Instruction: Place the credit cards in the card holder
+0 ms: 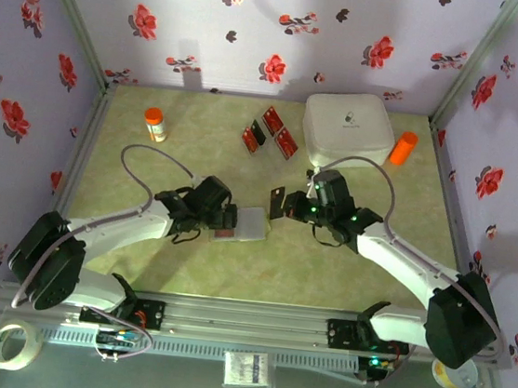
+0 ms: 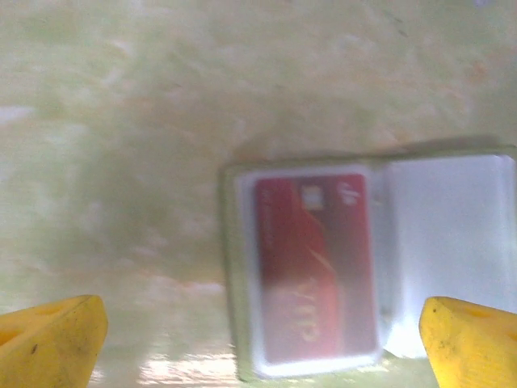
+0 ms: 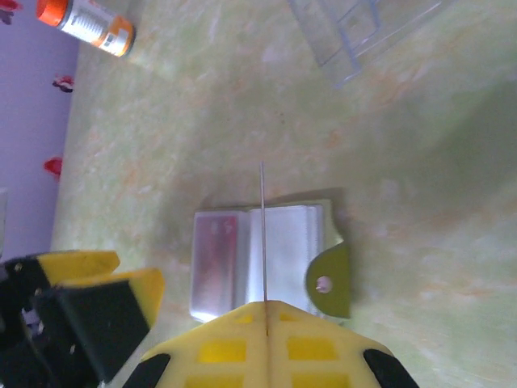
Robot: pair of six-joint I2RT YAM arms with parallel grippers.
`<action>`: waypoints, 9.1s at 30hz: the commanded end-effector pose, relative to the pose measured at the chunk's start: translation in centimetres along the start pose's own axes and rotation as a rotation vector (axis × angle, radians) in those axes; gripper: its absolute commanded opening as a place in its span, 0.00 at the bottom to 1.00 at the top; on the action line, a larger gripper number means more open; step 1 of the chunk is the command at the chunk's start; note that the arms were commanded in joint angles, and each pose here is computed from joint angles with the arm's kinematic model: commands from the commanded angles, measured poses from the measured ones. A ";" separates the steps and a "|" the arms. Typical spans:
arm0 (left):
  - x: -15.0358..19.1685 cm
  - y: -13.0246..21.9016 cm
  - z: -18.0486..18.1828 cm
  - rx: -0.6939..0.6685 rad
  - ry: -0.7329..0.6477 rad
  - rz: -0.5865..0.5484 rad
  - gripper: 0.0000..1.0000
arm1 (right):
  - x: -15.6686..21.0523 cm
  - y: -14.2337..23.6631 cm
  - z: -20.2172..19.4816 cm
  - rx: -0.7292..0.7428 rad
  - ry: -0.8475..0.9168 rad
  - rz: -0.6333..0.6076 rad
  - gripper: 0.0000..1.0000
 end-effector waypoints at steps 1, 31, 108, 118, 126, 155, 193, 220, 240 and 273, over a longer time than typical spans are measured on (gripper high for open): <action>-0.5 -0.1 1.6 -0.039 -0.053 0.018 1.00 | 0.2 -0.5 2.0 -0.105 -0.025 -0.048 0.00; 2.0 -4.4 3.3 -0.110 -0.078 0.114 1.00 | 5.3 -6.4 -0.7 -0.214 -0.110 -0.085 0.00; 4.7 -4.8 4.7 -0.129 -0.048 0.150 1.00 | 8.9 -10.4 -2.6 -0.161 -0.151 0.100 0.00; 4.9 -4.9 4.8 -0.130 -0.049 0.152 1.00 | 9.3 -11.1 -2.6 -0.110 -0.136 0.164 0.00; 4.9 -5.0 4.8 -0.126 -0.045 0.147 1.00 | 9.1 -11.6 -2.2 -0.095 -0.126 0.194 0.00; 2.8 -2.0 6.1 -0.090 0.106 0.070 1.00 | 5.1 -8.7 1.9 0.139 0.214 0.265 0.41; 2.6 -4.4 7.5 -0.224 0.008 0.164 1.00 | 5.8 -15.1 1.3 0.288 0.293 0.341 0.00; 2.9 -2.3 8.5 -0.247 0.058 0.128 1.00 | 5.3 -13.5 4.8 0.236 0.336 0.294 0.00; 2.2 -2.3 7.9 -0.217 0.042 0.123 1.00 | 3.3 -11.1 -5.6 0.496 0.298 0.266 0.00; 2.6 -4.8 6.8 -0.186 -0.014 0.187 1.00 | 6.1 -13.9 2.3 0.204 0.213 0.285 0.00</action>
Point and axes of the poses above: each hand's point on the last joint's axis, 136 mm out from that joint toward the fingers, its own y axis back along the fingers, its own z axis along the line the jaws close on, x = y × z, the point moved 3 cm from there along y, back along the fingers, and after that the axes turned 6 degrees about -y, right-handed, at the moved point
